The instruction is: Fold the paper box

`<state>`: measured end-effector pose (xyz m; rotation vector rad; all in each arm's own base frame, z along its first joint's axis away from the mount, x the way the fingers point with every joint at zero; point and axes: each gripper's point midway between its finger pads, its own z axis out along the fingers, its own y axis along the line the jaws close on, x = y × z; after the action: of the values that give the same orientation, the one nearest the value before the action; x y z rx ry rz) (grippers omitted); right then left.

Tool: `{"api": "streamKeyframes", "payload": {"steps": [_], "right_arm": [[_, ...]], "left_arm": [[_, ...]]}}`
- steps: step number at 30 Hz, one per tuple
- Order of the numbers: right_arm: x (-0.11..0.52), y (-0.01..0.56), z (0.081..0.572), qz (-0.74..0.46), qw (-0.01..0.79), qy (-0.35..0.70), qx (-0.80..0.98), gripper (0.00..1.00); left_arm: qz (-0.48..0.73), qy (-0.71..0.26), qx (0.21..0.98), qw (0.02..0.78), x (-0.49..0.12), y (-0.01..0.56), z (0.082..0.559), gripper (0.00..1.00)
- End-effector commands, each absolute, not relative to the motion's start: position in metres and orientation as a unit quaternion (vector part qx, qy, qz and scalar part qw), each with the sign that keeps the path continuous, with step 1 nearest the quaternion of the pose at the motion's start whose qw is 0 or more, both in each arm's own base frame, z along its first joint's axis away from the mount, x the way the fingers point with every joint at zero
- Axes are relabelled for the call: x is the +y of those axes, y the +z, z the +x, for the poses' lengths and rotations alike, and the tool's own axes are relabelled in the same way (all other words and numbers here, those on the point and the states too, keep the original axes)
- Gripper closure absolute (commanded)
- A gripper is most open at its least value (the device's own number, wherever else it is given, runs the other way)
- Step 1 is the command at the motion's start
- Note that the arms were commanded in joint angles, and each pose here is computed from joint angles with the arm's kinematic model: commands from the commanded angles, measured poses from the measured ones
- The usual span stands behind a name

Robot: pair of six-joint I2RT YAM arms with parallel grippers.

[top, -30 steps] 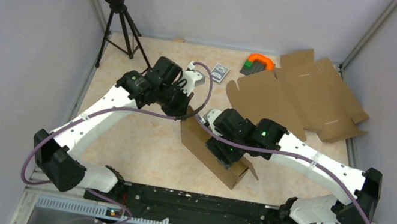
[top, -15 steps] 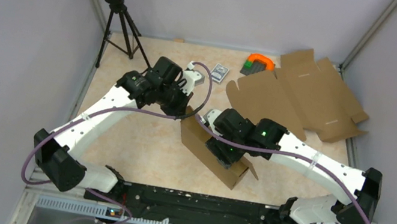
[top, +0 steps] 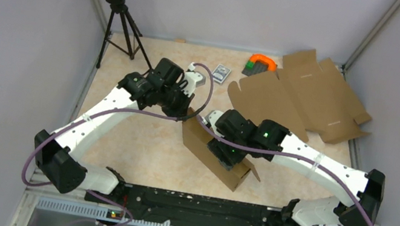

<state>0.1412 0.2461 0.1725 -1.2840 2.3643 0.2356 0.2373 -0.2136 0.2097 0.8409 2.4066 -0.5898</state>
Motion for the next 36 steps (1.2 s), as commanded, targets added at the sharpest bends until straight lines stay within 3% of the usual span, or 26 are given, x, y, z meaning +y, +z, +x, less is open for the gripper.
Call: {"api": "streamKeyframes", "payload": {"steps": [1,13,30,31,34,36], "right_arm": [[0.246,0.166,0.134,-0.474,0.202,0.086,0.853,0.42],[0.247,0.166,0.134,-0.475,0.199,0.086,0.853,0.42],[0.251,0.164,0.135,-0.478,0.195,0.085,0.852,0.42],[0.251,0.164,0.135,-0.478,0.194,0.086,0.852,0.42],[0.251,0.164,0.134,-0.479,0.191,0.088,0.852,0.42],[0.251,0.163,0.134,-0.480,0.191,0.088,0.852,0.42]], "left_arm": [[0.304,-0.208,0.885,0.286,-0.212,0.216,0.244,1.00],[0.307,-0.217,0.888,0.263,-0.213,0.206,0.237,1.00],[0.313,-0.221,0.875,0.295,-0.208,0.200,0.230,1.00],[0.312,-0.219,0.875,0.298,-0.207,0.200,0.231,0.98],[0.288,-0.216,0.877,0.318,-0.205,0.209,0.235,0.75],[0.278,-0.221,0.871,0.340,-0.206,0.221,0.238,0.66]]}}
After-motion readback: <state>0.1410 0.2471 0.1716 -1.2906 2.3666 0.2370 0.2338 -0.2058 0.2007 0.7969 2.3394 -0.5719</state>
